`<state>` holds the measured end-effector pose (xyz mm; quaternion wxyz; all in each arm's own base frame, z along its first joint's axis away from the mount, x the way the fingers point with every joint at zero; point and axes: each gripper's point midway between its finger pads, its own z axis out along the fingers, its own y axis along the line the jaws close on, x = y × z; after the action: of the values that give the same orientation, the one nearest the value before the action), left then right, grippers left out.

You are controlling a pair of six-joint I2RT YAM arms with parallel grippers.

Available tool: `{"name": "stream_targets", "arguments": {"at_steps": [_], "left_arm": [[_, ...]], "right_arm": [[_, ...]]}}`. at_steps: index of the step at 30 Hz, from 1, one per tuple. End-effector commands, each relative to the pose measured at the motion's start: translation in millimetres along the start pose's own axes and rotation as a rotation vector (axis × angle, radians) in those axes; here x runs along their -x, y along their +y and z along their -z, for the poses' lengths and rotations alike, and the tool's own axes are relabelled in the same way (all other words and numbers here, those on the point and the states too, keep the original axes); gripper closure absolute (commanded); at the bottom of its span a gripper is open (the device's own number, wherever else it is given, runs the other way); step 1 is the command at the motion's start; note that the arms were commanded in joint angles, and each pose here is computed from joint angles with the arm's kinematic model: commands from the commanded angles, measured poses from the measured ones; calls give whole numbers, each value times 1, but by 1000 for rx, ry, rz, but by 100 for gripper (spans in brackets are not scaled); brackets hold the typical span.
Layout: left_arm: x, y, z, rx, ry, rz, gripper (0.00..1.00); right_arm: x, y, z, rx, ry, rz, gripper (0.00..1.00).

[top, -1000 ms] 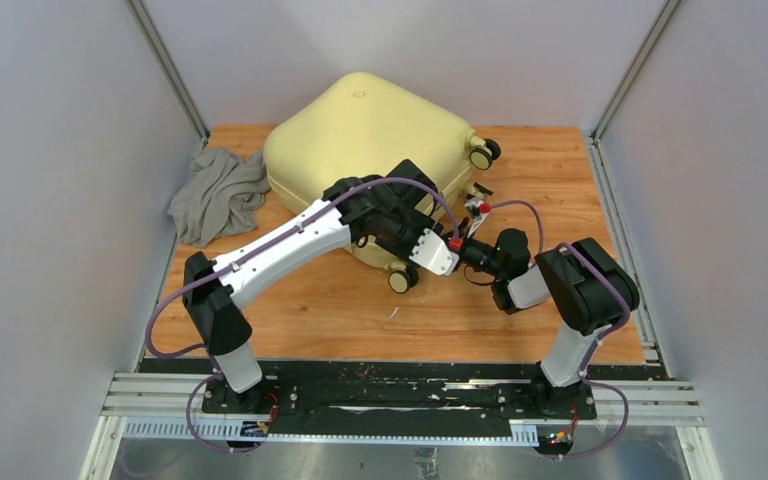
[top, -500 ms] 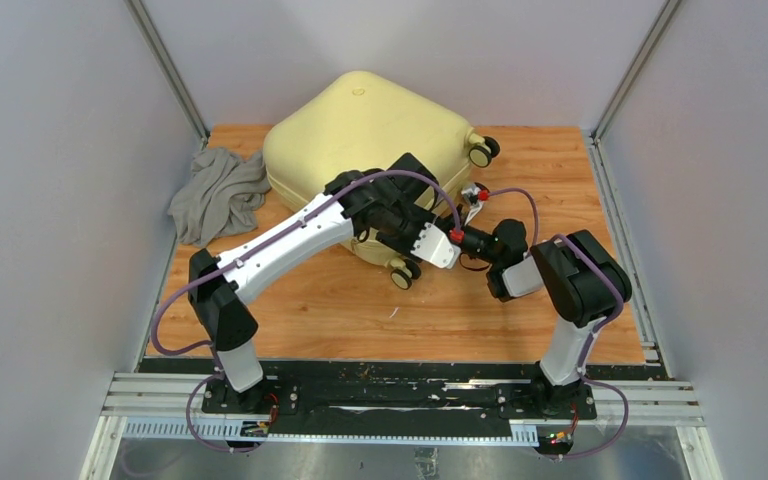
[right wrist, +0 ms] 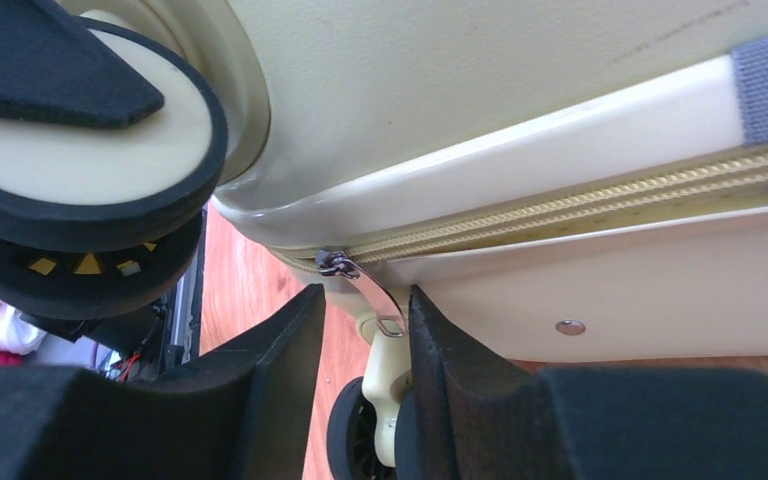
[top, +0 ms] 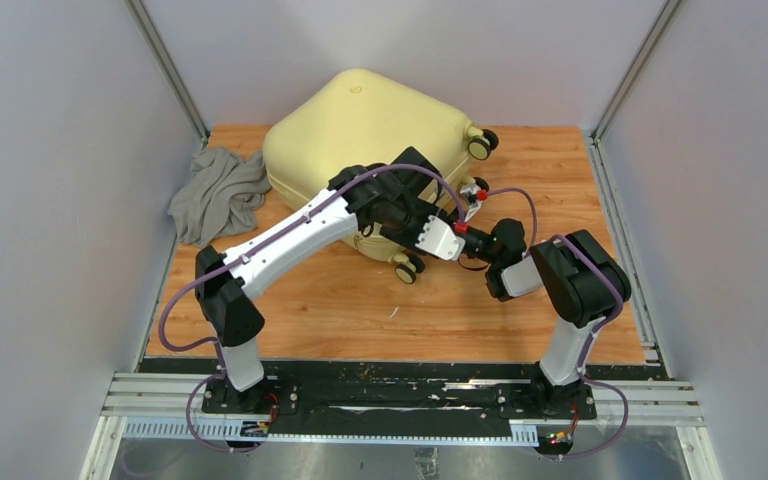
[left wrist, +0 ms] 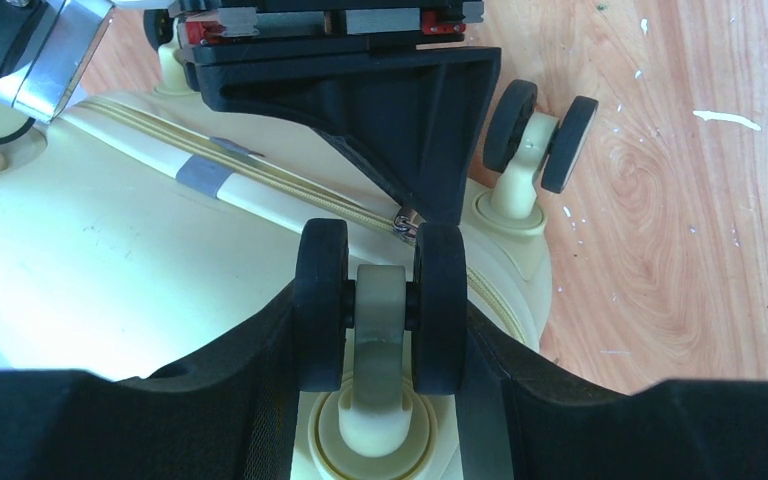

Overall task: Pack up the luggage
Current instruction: Zip the luggage at the center of the board.

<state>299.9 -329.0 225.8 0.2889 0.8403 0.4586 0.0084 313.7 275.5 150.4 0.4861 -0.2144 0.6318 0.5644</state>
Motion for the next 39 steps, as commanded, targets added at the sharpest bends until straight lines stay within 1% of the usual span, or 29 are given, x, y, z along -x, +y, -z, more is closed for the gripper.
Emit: {"name": "stream_targets", "arguments": {"at_steps": [1, 3, 5, 7, 12, 17, 19, 26, 30, 33, 39], "left_arm": [[18, 75, 60, 317, -67, 7, 100], [18, 75, 61, 318, -67, 9, 100], [18, 76, 61, 321, -66, 10, 100], [19, 78, 63, 329, -67, 13, 100], [18, 80, 64, 334, -61, 16, 100], [15, 82, 61, 338, -45, 29, 100], [15, 88, 61, 354, -40, 67, 100], [24, 105, 57, 385, -93, 232, 100], [25, 111, 48, 389, -103, 314, 100], [20, 117, 43, 414, -91, 369, 100], [20, 124, 39, 441, -102, 404, 100]], "right_arm": [[21, 7, -9, 14, -82, 76, 65], [25, 4, -8, -9, -100, 78, 75], [29, 5, -7, -20, -116, 92, 89], [32, 8, -6, -19, -125, 102, 99], [33, 13, 2, -39, -137, 114, 100], [25, 12, 8, -70, -129, 97, 100], [21, 12, 10, -83, -129, 93, 100], [17, 20, 13, -109, -136, 137, 100], [21, 28, 20, -116, -157, 184, 100], [18, 34, 24, -124, -140, 203, 100], [3, 41, 29, -137, -82, 229, 100]]}}
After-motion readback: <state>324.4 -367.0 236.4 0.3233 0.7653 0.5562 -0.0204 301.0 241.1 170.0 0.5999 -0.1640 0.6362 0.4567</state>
